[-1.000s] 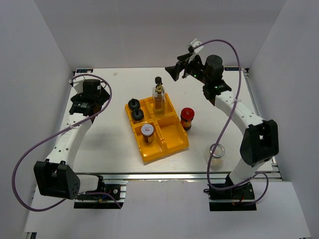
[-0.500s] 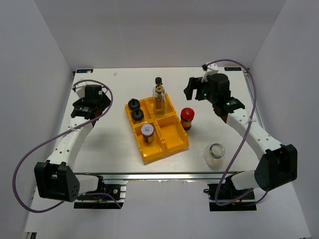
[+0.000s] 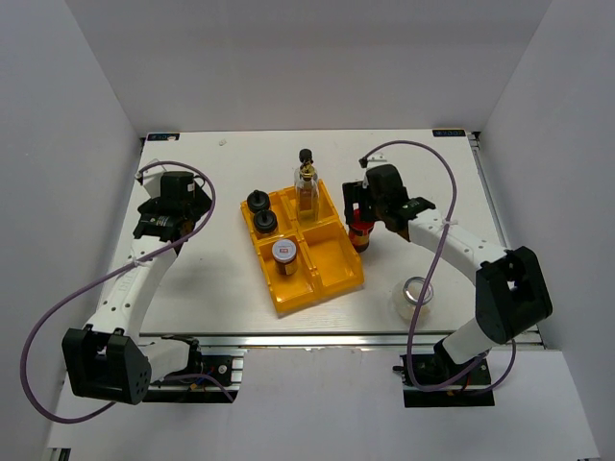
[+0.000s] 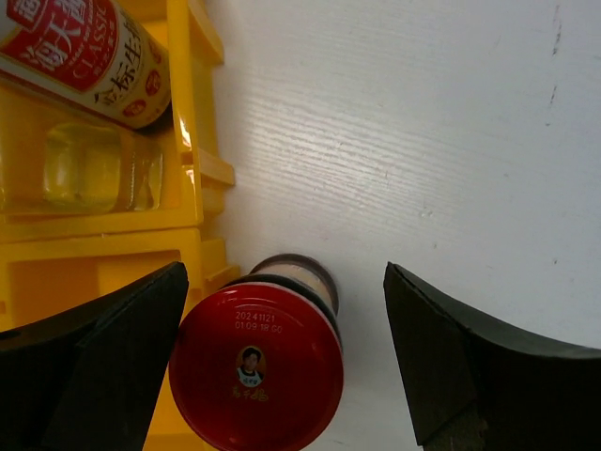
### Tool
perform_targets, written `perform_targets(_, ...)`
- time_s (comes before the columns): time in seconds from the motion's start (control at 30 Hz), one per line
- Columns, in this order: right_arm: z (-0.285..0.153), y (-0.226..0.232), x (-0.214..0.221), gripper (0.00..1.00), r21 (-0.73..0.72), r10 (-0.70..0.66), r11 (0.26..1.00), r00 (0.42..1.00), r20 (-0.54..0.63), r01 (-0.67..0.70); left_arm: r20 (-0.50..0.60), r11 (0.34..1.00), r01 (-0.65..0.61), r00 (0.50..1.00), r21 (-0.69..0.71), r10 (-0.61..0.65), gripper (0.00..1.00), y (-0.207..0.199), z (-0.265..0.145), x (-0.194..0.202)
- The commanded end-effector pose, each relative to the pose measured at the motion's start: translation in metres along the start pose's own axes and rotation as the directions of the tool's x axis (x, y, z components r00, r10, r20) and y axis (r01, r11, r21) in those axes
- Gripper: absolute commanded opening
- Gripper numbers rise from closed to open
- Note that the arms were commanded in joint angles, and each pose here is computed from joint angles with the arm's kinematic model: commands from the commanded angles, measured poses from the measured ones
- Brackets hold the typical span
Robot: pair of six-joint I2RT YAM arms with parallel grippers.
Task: Organize the condiment bottles
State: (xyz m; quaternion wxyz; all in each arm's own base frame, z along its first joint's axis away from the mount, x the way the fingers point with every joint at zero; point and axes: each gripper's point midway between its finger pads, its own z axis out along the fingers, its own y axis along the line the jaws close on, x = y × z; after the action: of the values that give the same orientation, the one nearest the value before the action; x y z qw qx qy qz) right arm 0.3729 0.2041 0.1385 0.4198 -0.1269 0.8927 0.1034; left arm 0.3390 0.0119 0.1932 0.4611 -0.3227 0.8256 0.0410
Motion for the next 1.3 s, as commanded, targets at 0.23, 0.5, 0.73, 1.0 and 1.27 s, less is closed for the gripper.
perform_targets(0.23, 0.001, 0.001, 0.031, 0.67, 0.019, 0.008, 1.000, 0.996, -0.091, -0.006, 0.020, 0.999, 0.034, 0.999, -0.009, -0.034, 0.98, 0.005, -0.004, -0.004)
perform_targets(0.5, -0.010, -0.004, 0.050, 0.84, 0.037, 0.018, 0.999, 0.991, -0.130, -0.013, 0.022, 0.999, 0.041, 0.999, -0.009, -0.041, 0.98, 0.007, -0.006, -0.003)
perform_targets(0.73, -0.016, -0.003, 0.035, 0.39, 0.031, 0.001, 1.000, 0.998, -0.058, 0.001, 0.025, 0.999, 0.046, 0.999, -0.002, -0.046, 0.98, 0.006, -0.007, -0.004)
perform_targets(1.0, -0.050, -0.006, -0.011, 0.04, 0.036, -0.050, 0.998, 0.994, 0.097, 0.047, 0.021, 0.998, 0.050, 0.998, 0.022, -0.051, 0.98, 0.001, -0.005, -0.002)
perform_targets(1.27, -0.112, 0.038, -0.051, 0.00, -0.176, -0.140, 0.965, 0.951, 0.275, 0.193, 0.008, 0.999, 0.047, 0.999, 0.027, -0.047, 0.98, 0.002, -0.004, 0.005)
